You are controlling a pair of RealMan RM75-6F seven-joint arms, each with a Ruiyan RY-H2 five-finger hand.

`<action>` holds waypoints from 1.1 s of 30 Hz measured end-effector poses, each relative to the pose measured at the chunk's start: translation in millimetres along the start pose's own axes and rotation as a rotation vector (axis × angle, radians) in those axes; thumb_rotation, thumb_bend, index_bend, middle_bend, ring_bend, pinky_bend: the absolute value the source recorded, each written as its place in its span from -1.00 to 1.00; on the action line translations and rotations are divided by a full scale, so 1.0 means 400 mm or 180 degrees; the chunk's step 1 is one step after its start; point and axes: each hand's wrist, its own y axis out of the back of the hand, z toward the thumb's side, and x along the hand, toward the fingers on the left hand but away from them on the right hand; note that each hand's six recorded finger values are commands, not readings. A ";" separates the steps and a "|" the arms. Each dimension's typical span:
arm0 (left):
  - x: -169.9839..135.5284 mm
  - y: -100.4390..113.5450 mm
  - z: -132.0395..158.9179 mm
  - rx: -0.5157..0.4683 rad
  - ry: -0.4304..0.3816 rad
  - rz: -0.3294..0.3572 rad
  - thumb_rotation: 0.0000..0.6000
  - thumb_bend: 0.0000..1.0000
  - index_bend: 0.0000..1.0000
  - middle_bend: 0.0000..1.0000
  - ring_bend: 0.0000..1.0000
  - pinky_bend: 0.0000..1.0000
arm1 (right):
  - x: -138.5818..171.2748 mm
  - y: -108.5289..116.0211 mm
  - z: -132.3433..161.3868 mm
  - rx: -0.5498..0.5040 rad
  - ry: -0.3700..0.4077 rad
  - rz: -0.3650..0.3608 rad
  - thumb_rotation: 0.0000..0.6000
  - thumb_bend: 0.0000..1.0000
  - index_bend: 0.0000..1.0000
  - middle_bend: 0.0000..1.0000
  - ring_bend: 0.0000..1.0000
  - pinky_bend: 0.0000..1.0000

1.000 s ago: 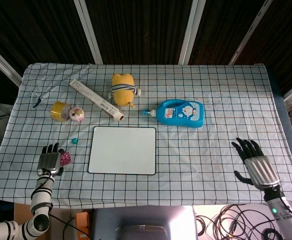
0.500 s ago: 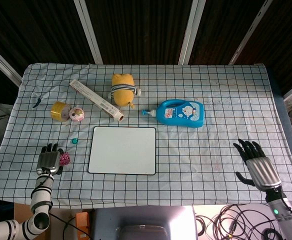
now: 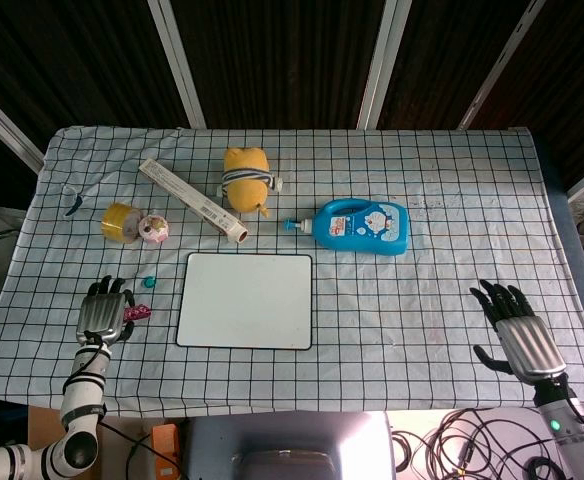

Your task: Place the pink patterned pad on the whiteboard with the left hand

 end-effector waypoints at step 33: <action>-0.001 -0.014 0.476 -0.0009 -0.1137 -0.0032 1.00 -0.32 -0.85 -0.74 -0.89 -0.73 | 0.001 0.058 -0.078 -0.0243 -0.0191 -0.0227 1.00 -0.54 -1.00 -1.00 -1.00 -0.98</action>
